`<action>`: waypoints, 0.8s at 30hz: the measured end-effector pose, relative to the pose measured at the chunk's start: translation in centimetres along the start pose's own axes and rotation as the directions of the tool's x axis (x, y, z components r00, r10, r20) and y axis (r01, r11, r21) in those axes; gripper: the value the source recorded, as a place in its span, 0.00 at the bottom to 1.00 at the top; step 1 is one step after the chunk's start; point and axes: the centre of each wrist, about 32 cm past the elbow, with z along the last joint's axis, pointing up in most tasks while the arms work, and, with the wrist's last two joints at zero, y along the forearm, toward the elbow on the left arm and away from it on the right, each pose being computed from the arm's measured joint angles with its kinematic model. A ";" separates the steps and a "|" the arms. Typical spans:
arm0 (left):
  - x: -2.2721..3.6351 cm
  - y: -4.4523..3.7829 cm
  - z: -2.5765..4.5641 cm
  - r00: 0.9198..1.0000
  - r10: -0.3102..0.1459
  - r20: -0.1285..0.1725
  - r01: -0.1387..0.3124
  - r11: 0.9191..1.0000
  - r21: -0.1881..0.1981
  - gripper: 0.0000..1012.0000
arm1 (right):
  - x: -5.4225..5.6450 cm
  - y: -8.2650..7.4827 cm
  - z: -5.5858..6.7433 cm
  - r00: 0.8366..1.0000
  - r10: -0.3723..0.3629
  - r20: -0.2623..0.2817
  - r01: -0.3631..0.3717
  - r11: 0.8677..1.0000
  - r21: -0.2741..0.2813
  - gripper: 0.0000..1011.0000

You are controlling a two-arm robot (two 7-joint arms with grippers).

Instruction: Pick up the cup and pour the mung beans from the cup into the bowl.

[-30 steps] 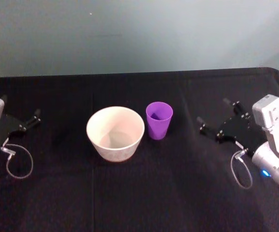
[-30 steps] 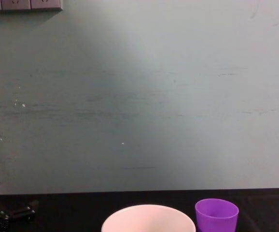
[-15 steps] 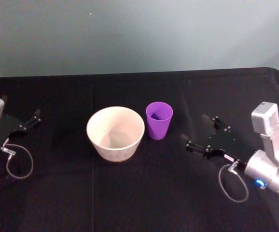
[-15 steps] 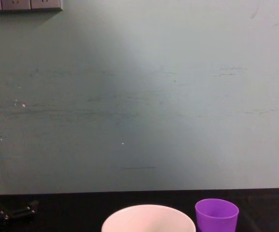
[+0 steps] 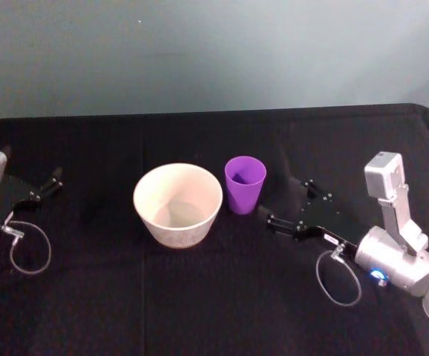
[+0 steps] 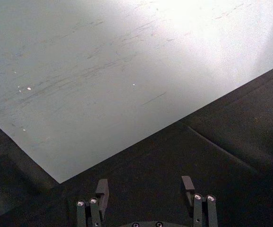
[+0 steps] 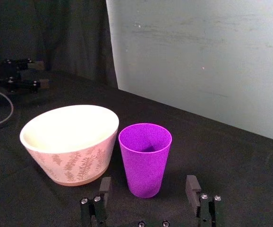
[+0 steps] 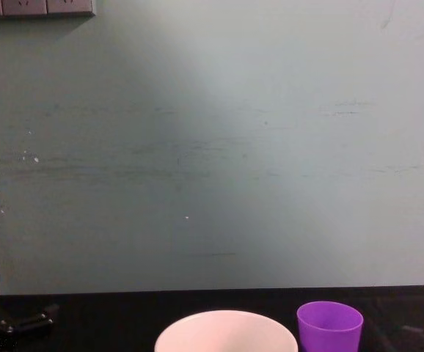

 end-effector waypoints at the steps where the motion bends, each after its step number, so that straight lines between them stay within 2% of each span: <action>1: 0.00 0.00 0.00 1.000 0.000 0.000 0.000 1.000 0.000 0.99 | 0.0 0.1 0.0 1.000 0.001 -0.003 -0.001 1.000 -0.001 0.99; 8: 0.00 0.00 0.00 1.000 0.000 0.000 0.000 1.000 0.000 0.99 | 0.1 1.0 0.1 1.000 0.027 -0.008 -0.027 1.000 -0.006 0.99; 24: 0.00 0.00 0.00 1.000 0.000 0.000 0.000 1.000 0.000 0.99 | -0.3 2.6 0.4 0.999 0.025 -0.020 -0.025 1.000 0.008 0.99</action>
